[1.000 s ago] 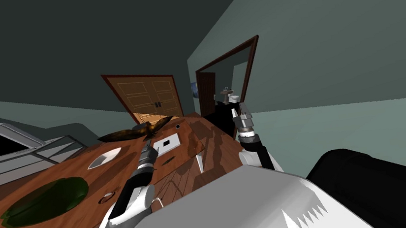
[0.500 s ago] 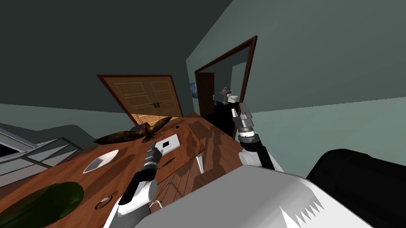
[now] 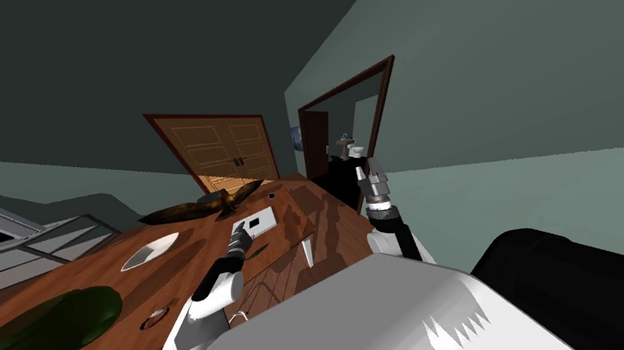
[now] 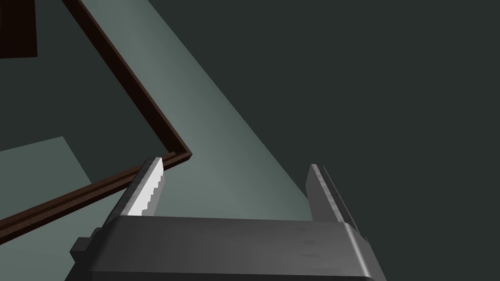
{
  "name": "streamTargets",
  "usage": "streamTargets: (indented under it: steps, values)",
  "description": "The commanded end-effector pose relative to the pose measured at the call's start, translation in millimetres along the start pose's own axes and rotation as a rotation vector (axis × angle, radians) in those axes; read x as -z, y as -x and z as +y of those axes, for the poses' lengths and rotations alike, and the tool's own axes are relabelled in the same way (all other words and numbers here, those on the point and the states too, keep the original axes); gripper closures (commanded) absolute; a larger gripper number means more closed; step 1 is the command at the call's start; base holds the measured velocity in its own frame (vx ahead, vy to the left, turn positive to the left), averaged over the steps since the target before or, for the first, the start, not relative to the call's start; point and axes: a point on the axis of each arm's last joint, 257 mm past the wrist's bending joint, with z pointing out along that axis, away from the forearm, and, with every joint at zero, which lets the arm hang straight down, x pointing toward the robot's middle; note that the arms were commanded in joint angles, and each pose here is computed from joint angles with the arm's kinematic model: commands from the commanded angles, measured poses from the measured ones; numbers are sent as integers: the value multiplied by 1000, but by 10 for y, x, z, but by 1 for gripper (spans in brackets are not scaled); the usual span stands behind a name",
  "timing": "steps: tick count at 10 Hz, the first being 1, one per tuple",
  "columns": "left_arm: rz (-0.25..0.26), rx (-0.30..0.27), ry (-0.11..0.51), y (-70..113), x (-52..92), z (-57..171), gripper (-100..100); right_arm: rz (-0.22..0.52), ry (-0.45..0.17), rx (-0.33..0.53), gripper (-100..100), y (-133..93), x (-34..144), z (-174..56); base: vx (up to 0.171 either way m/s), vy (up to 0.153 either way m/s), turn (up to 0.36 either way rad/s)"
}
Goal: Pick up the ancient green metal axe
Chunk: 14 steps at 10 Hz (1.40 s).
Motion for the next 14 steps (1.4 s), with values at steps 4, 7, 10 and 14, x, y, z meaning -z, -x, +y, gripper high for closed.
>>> streamTargets:
  steps: [4,7,10,14]
  values:
    - [-18,73,162,14,-143,461,-100,0,0,0,0,0,0,0,18,20,-30]
    - [-31,100,247,35,-162,696,-100,0,0,0,0,0,0,0,18,20,-26]
    - [-52,148,359,70,-199,1011,-100,0,0,0,0,0,0,0,20,16,-33]
    - [-82,189,484,123,-178,1336,-100,0,0,0,0,0,0,0,15,18,-27]
